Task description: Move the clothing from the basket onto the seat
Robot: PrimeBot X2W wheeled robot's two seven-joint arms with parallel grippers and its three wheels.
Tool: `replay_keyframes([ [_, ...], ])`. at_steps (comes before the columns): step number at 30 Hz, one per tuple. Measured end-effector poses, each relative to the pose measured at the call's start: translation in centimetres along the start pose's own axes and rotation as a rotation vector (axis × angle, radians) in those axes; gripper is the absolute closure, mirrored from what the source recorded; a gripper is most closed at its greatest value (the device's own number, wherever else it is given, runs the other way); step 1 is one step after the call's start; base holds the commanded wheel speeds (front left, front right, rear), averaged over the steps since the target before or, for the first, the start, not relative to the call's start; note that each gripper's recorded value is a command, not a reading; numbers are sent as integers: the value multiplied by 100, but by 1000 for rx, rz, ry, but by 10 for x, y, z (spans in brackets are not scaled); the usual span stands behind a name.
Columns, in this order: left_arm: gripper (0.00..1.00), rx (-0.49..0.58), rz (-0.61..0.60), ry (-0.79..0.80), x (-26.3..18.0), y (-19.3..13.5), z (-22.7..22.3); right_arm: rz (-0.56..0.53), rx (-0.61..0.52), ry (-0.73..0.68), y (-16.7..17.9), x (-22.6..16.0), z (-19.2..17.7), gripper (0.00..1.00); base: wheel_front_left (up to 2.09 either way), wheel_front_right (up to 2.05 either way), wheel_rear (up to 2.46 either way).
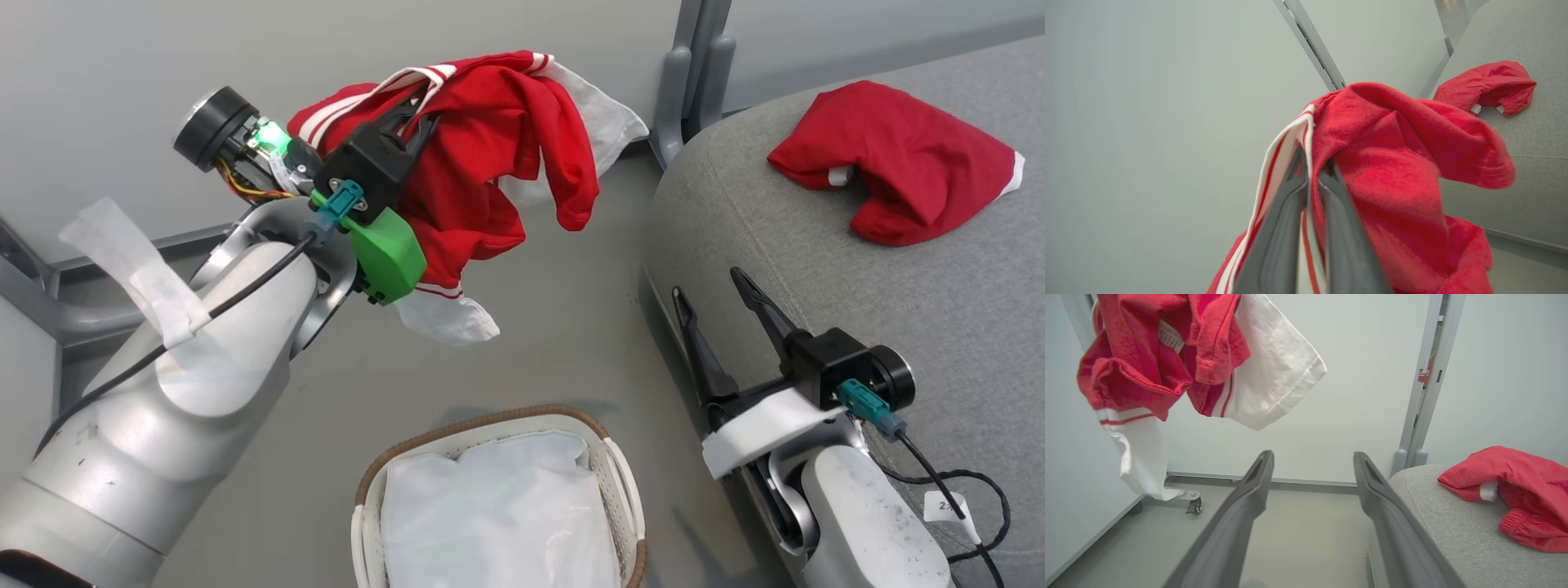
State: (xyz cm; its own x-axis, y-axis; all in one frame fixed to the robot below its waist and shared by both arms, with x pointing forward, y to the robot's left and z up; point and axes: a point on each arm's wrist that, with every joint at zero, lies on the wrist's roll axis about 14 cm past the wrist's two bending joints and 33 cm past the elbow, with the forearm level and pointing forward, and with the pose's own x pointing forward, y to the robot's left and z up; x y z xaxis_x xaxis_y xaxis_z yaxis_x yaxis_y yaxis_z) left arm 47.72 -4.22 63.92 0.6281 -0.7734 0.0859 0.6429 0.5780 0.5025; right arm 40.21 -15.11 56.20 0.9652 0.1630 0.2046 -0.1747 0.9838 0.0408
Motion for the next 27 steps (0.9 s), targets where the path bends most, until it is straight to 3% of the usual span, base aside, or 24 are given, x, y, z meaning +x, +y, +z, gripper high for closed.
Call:
replay_keyframes([
  [12, 100, 10, -35, -20, -3, -19, 17, 185, 13, -172, 53, 38, 66, 0, 0, 0, 0],
  [22, 100, -7, -85, -40, -14, -44, 23, 268, -69, -110, 75, 66, 57, 0, 0, 0, 0],
  [23, 100, -8, -86, -40, -16, -45, 24, 274, -71, -101, 77, 67, 54, 21, 0, 0, 0],
  [25, 100, -19, -84, -42, -19, -47, 24, 286, -69, -82, 81, 69, 49, 100, 0, 0, 0],
  [27, 100, -33, -81, -44, -22, -48, 24, 292, -62, -72, 83, 70, 47, 100, 0, 0, 0],
])
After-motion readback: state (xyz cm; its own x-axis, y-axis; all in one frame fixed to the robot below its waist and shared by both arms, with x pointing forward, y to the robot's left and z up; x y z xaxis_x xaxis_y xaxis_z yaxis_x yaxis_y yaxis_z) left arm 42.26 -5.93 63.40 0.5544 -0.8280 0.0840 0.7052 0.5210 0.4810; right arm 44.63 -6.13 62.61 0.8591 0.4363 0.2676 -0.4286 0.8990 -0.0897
